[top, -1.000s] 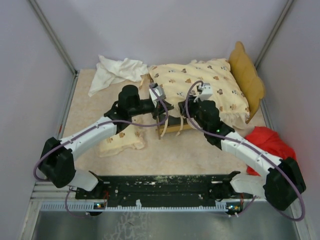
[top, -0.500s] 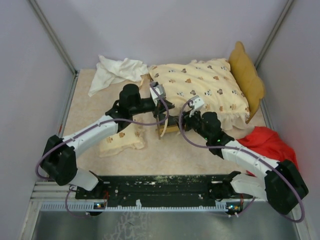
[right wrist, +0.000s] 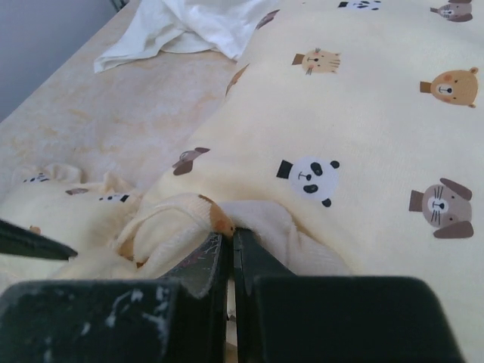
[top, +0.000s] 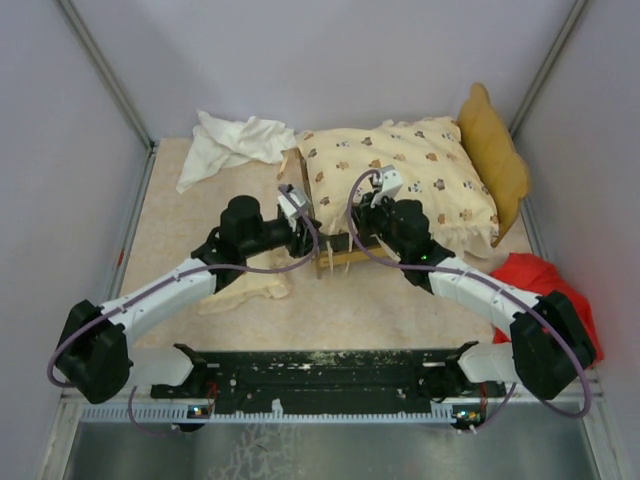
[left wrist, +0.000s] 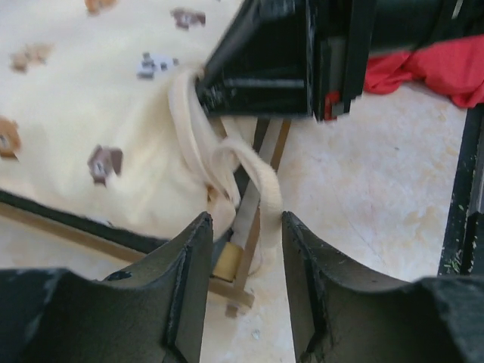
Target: Set up the pet bed
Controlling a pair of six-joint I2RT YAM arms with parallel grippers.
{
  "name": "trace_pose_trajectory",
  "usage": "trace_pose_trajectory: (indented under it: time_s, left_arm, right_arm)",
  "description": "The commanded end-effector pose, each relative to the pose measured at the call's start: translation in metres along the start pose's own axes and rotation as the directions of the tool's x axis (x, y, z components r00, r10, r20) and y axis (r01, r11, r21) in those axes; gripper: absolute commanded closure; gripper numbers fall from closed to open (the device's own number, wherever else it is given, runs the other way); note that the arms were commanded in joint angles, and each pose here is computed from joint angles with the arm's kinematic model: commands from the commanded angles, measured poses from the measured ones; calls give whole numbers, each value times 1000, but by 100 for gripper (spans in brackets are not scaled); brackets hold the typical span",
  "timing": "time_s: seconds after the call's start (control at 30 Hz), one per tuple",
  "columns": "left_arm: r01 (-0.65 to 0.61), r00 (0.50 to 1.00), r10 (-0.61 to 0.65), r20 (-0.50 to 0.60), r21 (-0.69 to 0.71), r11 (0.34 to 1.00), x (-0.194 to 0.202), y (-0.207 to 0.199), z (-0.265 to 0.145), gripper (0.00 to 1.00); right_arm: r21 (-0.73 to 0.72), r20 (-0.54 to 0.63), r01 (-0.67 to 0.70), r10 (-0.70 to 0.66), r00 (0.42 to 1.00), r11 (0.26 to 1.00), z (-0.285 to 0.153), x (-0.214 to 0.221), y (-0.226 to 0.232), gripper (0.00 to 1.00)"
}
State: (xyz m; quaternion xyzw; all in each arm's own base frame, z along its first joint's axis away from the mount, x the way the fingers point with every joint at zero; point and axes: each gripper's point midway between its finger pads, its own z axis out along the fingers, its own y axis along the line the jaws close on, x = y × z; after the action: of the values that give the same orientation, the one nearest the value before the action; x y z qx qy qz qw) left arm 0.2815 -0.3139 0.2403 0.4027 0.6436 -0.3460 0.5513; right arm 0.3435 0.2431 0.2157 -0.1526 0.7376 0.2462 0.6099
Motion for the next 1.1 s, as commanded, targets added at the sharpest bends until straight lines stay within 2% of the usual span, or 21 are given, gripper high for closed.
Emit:
trace_pose_trajectory:
  time_s: [0.0, 0.2, 0.3, 0.53, 0.7, 0.83, 1.07]
  left_arm:
    - [92, 995, -93, -23, -32, 995, 30, -2, -5, 52]
    - [126, 988, -125, -86, 1, 992, 51, -8, 5, 48]
    - [119, 990, -116, -81, 29, 993, 57, -15, 9, 47]
    - [88, 995, -75, -66, 230, 969, 58, -53, 23, 47]
    - [49, 996, -25, -91, 264, 963, 73, -71, 46, 46]
    - [30, 993, -7, -120, 196, 980, 87, -71, 68, 46]
    - [53, 998, -54, -44, -22, 998, 79, -40, 96, 47]
  right_arm:
    - [32, 89, -62, 59, 994, 998, 13, -35, -8, 100]
    - [52, 80, -77, 73, 994, 996, 22, -37, -13, 100]
    - [63, 83, -90, 84, 993, 994, 25, -39, -17, 100]
    - [78, 81, -104, 98, 992, 992, 28, -39, -24, 100]
    - [93, 80, -126, 118, 990, 988, 31, -37, -31, 100]
    - [103, 72, -148, 141, 987, 984, 34, -38, -36, 100]
    - [103, 74, -154, 147, 986, 983, 33, -38, -37, 100]
